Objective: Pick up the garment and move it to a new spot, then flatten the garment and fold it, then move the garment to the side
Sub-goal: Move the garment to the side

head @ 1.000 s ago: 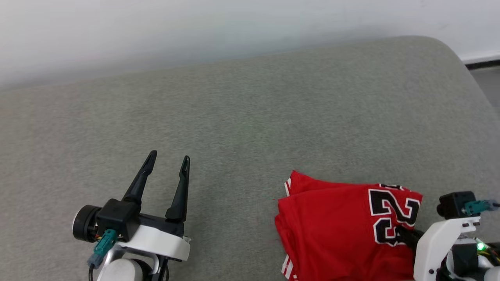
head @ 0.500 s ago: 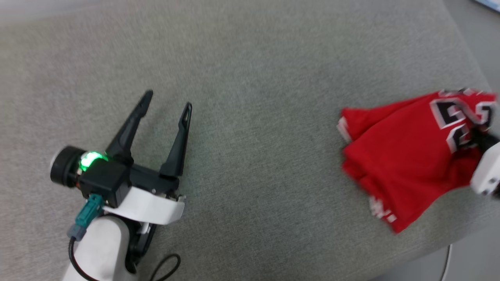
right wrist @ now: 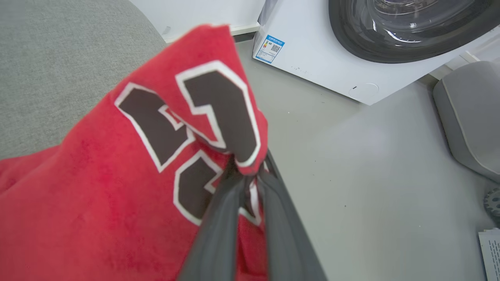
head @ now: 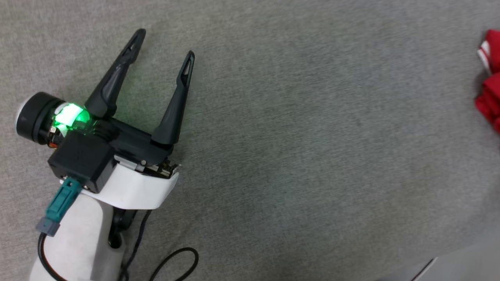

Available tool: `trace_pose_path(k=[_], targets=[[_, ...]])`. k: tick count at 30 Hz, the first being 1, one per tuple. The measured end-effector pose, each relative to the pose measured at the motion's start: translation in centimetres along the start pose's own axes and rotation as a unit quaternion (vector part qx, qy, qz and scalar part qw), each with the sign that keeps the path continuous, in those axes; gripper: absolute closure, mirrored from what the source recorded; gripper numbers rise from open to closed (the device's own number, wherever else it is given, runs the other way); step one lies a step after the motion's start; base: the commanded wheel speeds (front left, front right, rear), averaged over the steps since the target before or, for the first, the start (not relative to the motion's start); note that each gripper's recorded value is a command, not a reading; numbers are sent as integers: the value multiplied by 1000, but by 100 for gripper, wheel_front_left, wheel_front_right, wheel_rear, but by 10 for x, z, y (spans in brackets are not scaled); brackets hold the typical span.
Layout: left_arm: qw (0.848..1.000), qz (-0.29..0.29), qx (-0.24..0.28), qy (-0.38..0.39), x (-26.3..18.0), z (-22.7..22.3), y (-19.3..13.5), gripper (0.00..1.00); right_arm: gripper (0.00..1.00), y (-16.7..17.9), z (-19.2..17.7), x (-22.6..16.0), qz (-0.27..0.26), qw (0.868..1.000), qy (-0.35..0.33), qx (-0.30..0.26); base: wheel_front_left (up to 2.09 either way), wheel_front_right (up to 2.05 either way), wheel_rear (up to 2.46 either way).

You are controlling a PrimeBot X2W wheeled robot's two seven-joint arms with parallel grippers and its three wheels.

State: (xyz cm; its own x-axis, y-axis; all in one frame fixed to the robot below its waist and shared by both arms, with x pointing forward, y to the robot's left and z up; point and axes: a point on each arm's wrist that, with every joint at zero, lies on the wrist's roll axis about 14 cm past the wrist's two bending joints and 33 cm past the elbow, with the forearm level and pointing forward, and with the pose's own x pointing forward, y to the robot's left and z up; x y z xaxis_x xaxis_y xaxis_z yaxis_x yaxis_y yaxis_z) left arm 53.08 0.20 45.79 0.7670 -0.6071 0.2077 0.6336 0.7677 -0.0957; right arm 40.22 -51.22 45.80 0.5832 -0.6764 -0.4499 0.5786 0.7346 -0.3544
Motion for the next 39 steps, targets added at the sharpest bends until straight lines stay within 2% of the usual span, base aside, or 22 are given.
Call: trace_pose_path(k=[3, 9, 10, 11, 12, 13, 17, 22, 30, 31, 39], targets=[[1000, 2, 1, 3, -1, -8, 7, 0, 100, 4, -6, 13, -7, 1000, 9, -2, 0, 0, 0], [1000, 7, 1, 14, -6, -20, 15, 0, 100, 26, -44, 31, 2, 999, 46, -18, 0, 0, 0], [1000, 9, 1, 14, -7, -20, 16, 0, 80, 29, -49, 33, 5, 999, 48, -17, 0, 0, 0], [1000, 10, 1, 14, -8, -20, 16, 0, 52, 31, -52, 33, 6, 999, 50, -16, 0, 0, 0], [1000, 12, 1, 14, -8, -19, 17, 0, 12, 30, -53, 34, 5, 999, 50, -16, 0, 0, 0], [1000, 14, 2, 14, -8, -18, 18, 0, 0, 29, -54, 34, 5, 999, 50, -15, 0, 0, 0], [1000, 23, -3, 17, -14, -14, 16, 0, 0, 20, -46, 31, -2, 1000, 20, -13, 0, 0, 0], [999, 42, -10, 12, -23, 1, 13, 0, 0, -1, -15, 22, -15, 999, -47, -13, 0, 0, 0], [995, 94, -7, 11, -52, 35, 9, 0, 0, -3, 6, -11, 18, 992, -123, -5, 0, 0, 0], [993, 118, -4, 11, -66, 48, 8, 0, 0, 4, 8, -25, 40, 988, -147, 8, 0, 0, 0], [983, 184, 9, 6, -110, 81, 11, 0, 0, 57, 11, -71, 127, 972, -193, 40, 0, 0, 0]])
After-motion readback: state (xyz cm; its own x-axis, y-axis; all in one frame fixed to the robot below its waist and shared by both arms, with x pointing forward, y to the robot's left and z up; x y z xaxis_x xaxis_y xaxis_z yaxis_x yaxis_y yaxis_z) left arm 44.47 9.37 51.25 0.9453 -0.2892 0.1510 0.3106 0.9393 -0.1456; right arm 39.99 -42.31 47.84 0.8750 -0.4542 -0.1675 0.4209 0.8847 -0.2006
